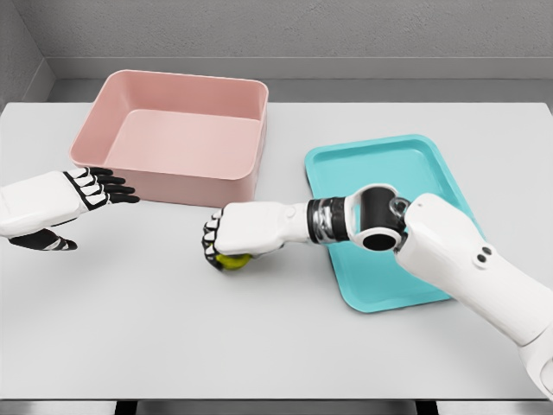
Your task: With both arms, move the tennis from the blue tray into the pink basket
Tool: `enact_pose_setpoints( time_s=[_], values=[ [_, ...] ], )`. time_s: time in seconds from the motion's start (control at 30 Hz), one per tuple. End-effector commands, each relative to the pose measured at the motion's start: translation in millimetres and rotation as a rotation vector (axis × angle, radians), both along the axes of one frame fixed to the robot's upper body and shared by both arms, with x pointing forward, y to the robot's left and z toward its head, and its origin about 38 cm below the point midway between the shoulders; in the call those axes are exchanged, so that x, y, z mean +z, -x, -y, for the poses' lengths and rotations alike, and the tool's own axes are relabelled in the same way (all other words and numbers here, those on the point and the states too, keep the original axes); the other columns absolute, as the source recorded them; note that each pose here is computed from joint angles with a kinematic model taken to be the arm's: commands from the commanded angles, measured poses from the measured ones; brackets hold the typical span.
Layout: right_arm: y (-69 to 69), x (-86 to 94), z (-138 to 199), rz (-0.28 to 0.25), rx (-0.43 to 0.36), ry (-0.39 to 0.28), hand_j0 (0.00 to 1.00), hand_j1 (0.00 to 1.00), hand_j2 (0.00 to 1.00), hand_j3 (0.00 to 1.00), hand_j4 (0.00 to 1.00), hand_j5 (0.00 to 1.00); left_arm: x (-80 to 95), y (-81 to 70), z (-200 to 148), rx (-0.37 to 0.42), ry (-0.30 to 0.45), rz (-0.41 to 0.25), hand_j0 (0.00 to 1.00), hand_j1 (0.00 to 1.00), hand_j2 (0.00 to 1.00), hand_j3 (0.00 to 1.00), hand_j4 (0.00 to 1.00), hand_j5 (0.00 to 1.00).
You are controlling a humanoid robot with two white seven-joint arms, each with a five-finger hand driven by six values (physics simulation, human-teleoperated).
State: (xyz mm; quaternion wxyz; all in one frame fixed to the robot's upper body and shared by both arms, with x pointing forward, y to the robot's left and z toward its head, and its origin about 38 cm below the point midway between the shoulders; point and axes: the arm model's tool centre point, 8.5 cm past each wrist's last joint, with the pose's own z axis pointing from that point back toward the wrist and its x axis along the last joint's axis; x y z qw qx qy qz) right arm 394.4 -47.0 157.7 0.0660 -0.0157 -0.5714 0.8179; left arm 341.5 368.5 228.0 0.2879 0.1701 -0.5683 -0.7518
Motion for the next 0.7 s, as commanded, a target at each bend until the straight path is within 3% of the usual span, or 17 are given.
enact_pose_setpoints(
  time_s=[0.0, 0.2, 0.23, 0.27, 0.33, 0.4, 0.53, 0.63, 0.67],
  values=[
    [-4.1, -8.3, -4, -0.019, -0.015, 0.009, 0.42, 0.42, 0.42, 0.42, 0.42, 0.42, 0.7, -0.1, 0, 0.003, 0.005, -0.001, 1.00, 1.00, 1.00, 1.00, 1.00, 1.00],
    [-3.7, -11.0, -5, -0.022, -0.014, 0.015, 0.44, 0.44, 0.44, 0.44, 0.44, 0.44, 1.1, 0.1, 0, 0.001, 0.004, -0.001, 1.00, 1.00, 1.00, 1.00, 1.00, 1.00],
    [-1.0, -13.9, -7, -0.026, -0.005, 0.024, 0.49, 0.49, 0.49, 0.49, 0.49, 0.49, 1.0, -0.1, -1, 0.003, 0.003, -0.001, 1.00, 1.00, 1.00, 1.00, 1.00, 1.00],
    [-0.3, -14.1, -7, -0.028, -0.004, 0.022, 0.60, 0.60, 0.60, 0.60, 0.60, 0.60, 1.1, 0.1, 0, 0.001, 0.004, -0.001, 1.00, 1.00, 1.00, 1.00, 1.00, 1.00],
    [0.3, -14.5, -7, -0.029, -0.003, 0.023, 0.92, 0.92, 0.92, 0.92, 0.92, 0.92, 1.4, -0.2, 0, 0.001, 0.005, 0.001, 1.00, 1.00, 1.00, 1.00, 1.00, 1.00],
    [0.8, -14.0, -8, -0.026, -0.001, 0.022, 0.99, 0.99, 0.99, 0.99, 0.99, 0.99, 0.4, -0.1, 0, 0.002, 0.000, 0.000, 1.00, 1.00, 1.00, 1.00, 1.00, 1.00],
    [0.5, -8.0, -6, -0.008, 0.003, 0.019, 0.99, 0.99, 0.99, 0.99, 0.99, 0.99, -0.4, 0.1, 1, -0.001, 0.002, -0.001, 1.00, 1.00, 1.00, 1.00, 1.00, 1.00],
    [4.4, 3.5, -2, 0.038, 0.019, 0.019, 0.99, 0.99, 0.99, 0.99, 0.99, 0.99, -0.4, 0.1, 1, -0.001, 0.002, -0.001, 1.00, 1.00, 1.00, 1.00, 1.00, 1.00],
    [4.4, 15.4, 7, 0.069, 0.017, 0.010, 1.00, 1.00, 1.00, 1.00, 1.00, 1.00, -0.7, 0.4, 0, 0.000, 0.001, -0.002, 1.00, 1.00, 1.00, 1.00, 1.00, 1.00]
  ],
)
